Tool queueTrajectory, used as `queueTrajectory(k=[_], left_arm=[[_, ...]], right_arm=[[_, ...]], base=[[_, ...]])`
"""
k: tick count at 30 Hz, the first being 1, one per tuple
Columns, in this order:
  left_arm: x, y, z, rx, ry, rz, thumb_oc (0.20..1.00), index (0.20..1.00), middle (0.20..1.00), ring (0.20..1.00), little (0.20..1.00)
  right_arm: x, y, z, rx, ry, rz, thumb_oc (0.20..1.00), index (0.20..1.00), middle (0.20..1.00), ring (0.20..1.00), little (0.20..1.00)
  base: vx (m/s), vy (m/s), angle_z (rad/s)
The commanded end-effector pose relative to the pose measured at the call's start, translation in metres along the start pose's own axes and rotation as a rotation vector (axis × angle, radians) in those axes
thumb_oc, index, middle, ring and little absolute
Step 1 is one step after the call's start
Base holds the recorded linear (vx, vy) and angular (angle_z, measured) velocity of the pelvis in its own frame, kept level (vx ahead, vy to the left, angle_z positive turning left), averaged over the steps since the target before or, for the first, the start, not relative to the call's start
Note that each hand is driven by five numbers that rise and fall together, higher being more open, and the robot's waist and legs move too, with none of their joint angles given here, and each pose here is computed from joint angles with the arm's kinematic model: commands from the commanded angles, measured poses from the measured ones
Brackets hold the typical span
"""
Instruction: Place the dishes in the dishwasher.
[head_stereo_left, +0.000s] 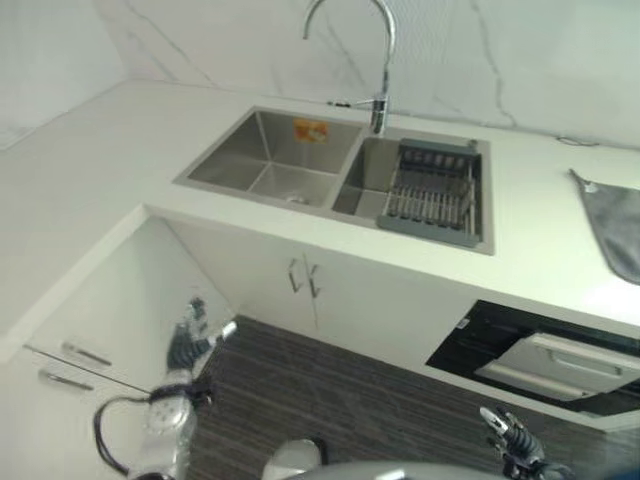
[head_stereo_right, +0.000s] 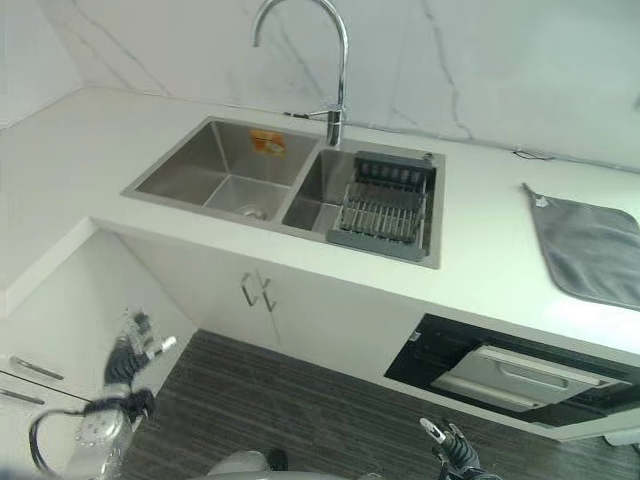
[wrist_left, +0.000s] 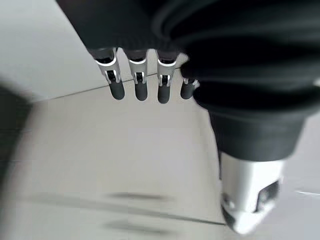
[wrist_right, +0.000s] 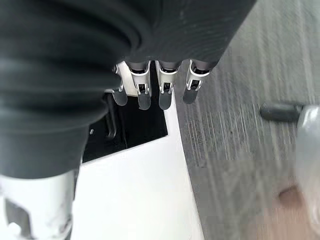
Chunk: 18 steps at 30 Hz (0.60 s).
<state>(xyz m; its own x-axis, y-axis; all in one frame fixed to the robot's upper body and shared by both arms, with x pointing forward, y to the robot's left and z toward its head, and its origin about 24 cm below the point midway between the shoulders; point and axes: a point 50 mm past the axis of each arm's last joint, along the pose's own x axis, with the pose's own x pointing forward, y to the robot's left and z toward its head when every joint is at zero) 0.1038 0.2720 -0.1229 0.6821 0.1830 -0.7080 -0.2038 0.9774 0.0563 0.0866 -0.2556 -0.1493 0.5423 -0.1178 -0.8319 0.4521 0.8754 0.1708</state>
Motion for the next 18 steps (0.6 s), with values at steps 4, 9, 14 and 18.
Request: queueTrajectory(k=[4,9,14,18], left_arm=[[-0.003,-0.034,-0.044,-0.030,0.462,-0.364,1.000,1.000,1.000,1.000,1.000],[-0.010,-0.044,-0.058,-0.077,0.611,-0.474,1.000,1.000,1.000,1.000,1.000],[-0.010,-0.047,-0.060,-0.094,0.653,-0.477,1.000,1.000,1.000,1.000,1.000],[-0.004,-0.055,-0.053,-0.033,0.621,-0.494,1.000,1.000,1.000,1.000,1.000]], right_arm=[[0.001,-0.004,-0.007,-0.114,0.147,-0.019,1.000,1.000,1.000,1.000,1.000],[-0.003,-0.009,-0.020,-0.119,0.209,-0.028,1.000,1.000,1.000,1.000,1.000],[-0.005,-0.011,-0.025,-0.134,0.251,-0.025,1.000,1.000,1.000,1.000,1.000],[-0.004,-0.005,-0.027,-0.179,0.282,-0.006,1.000,1.000,1.000,1.000,1.000]], base=[[0.05,0.107,-0.05],[0.02,0.006,-0.46],[0.01,-0.014,-0.25],[-0.02,-0.028,-0.10]])
